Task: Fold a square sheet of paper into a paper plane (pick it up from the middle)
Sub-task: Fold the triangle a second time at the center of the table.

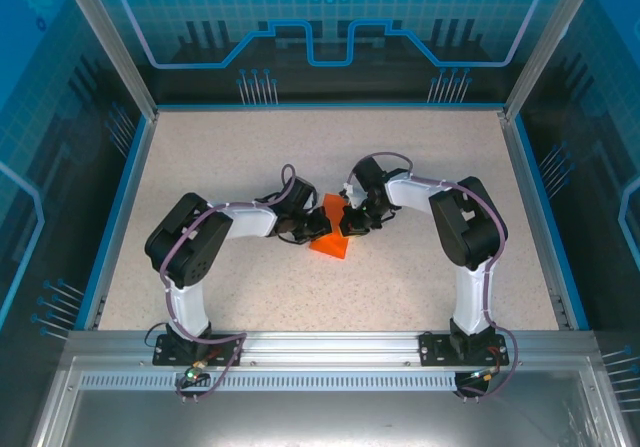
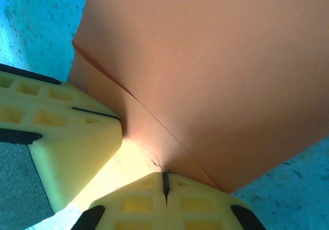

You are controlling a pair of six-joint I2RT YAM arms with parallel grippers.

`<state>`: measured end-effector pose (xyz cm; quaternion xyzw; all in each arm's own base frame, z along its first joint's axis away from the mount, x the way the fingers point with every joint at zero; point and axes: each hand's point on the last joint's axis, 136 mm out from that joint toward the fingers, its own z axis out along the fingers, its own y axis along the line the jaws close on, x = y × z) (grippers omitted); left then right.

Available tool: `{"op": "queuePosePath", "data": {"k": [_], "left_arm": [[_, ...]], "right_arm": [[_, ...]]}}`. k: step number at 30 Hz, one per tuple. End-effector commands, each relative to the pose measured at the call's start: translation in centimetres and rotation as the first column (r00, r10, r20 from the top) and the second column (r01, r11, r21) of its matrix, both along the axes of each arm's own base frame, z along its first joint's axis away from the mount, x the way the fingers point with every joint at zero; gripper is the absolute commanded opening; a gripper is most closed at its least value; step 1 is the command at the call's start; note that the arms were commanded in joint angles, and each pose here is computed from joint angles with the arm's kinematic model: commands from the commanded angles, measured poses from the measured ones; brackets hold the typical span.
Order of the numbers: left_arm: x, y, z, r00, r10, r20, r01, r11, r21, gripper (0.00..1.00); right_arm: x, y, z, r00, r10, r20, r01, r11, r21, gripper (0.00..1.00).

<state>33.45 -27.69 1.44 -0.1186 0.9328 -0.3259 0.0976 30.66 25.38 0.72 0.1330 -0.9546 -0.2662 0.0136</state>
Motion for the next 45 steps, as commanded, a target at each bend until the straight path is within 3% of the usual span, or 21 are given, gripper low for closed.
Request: {"op": "queuePosePath", "data": {"k": [1,9,14,22,28,33,41,45], "left_arm": [[1.4,4.8,-2.4,0.988,0.151,-0.007,-0.147,0.968,0.202,0.00],[2.9,7.6,-2.3,0.976,0.217,-0.004,-0.212,0.956,0.204,0.00],[3.6,7.9,0.1,0.980,0.194,0.046,-0.199,0.960,0.195,0.00],[2.6,3.0,5.2,0.988,0.072,0.135,-0.066,0.997,-0.049,0.00],[1.1,-0.3,3.0,0.997,0.005,0.073,0.001,0.997,-0.077,0.00],[0.5,-0.3,0.9,1.000,0.013,0.017,-0.012,0.999,-0.046,0.00],[-0.6,1.3,-1.6,0.998,0.064,-0.018,-0.064,0.998,0.011,0.00],[-1.0,1.5,-1.9,0.997,0.072,-0.026,-0.072,0.997,0.011,0.00]], "right_arm": [[-2.3,-7.5,-6.7,0.996,-0.047,-0.082,0.014,0.928,-0.373,0.05],[-2.4,-7.4,-6.7,0.996,-0.044,-0.083,0.010,0.928,-0.373,0.05],[-2.4,-7.0,-6.4,0.996,-0.044,-0.083,0.012,0.938,-0.347,0.05],[-2.2,-5.9,-5.6,0.996,-0.040,-0.079,0.016,0.956,-0.293,0.05],[-2.0,-5.2,-5.1,0.996,-0.038,-0.076,0.018,0.967,-0.253,0.05],[-1.5,-4.0,-3.6,0.998,-0.028,-0.053,0.018,0.983,-0.185,0.05],[0.6,0.5,4.4,0.996,0.016,0.090,-0.027,0.992,0.123,0.07],[-0.2,1.5,5.8,0.995,0.037,0.098,-0.055,0.982,0.182,0.07]]}}
